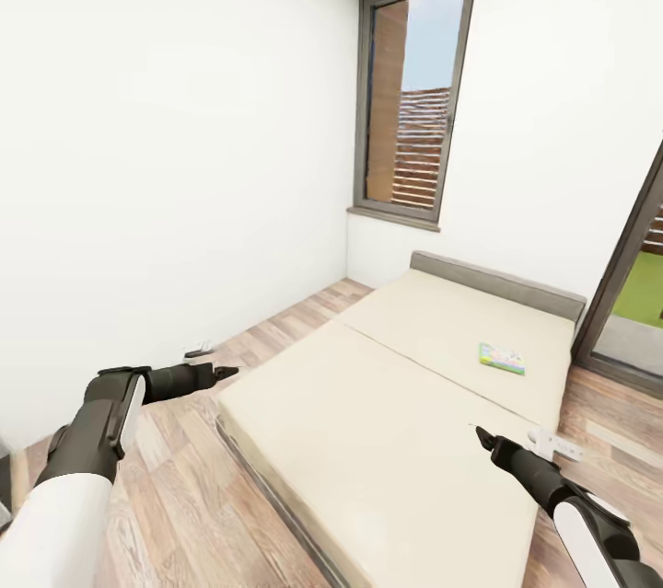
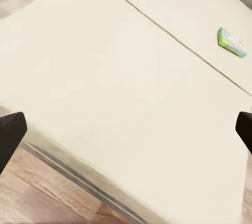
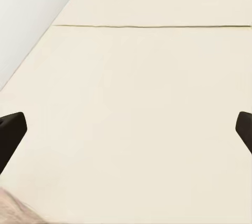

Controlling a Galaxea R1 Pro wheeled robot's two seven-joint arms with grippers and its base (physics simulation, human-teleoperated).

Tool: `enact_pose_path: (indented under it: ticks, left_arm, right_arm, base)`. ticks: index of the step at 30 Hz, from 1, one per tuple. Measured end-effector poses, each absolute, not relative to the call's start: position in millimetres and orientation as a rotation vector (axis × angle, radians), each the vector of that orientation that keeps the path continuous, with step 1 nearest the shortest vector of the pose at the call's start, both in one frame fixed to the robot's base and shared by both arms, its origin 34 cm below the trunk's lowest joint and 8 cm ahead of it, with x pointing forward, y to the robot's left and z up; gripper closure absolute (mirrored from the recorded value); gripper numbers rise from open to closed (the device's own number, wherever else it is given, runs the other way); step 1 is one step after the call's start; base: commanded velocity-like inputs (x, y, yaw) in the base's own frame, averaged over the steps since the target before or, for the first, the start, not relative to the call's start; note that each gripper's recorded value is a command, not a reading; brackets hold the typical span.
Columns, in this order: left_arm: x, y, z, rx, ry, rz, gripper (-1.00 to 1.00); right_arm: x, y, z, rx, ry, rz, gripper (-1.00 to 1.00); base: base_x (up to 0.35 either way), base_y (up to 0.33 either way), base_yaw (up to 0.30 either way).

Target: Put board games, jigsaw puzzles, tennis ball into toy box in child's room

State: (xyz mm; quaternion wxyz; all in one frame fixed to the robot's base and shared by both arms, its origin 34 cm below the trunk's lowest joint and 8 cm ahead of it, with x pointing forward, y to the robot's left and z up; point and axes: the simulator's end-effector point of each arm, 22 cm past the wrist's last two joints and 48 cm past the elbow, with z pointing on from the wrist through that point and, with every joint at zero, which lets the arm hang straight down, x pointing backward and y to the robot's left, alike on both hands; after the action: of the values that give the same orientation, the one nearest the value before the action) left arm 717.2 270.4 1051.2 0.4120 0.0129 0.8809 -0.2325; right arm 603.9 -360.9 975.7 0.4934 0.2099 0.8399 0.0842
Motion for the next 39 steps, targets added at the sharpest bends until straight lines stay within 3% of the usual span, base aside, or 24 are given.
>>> enact_pose_path:
  ticks: [16, 25, 39]
  left_arm:
    - [718, 270, 1040, 0.028, 2.234, -0.589, -1.0]
    - [719, 274, 1032, 0.02, 2.246, -0.584, -1.0]
    - [719, 275, 1021, 0.014, 2.264, -0.586, -1.0]
  right_arm:
    - [615, -358, 970, 0.512, 2.132, 0.188, -1.0]
    - [628, -288, 961, 0.408, 2.305, 0.086, -1.0]
    - [628, -280, 942, 0.398, 2.366, 0.041, -1.0]
  base:
    - [-0.057, -0.04, 0.219]
    - [-0.023, 0.0, 0.187]
    - [-0.063, 0.0, 0.166]
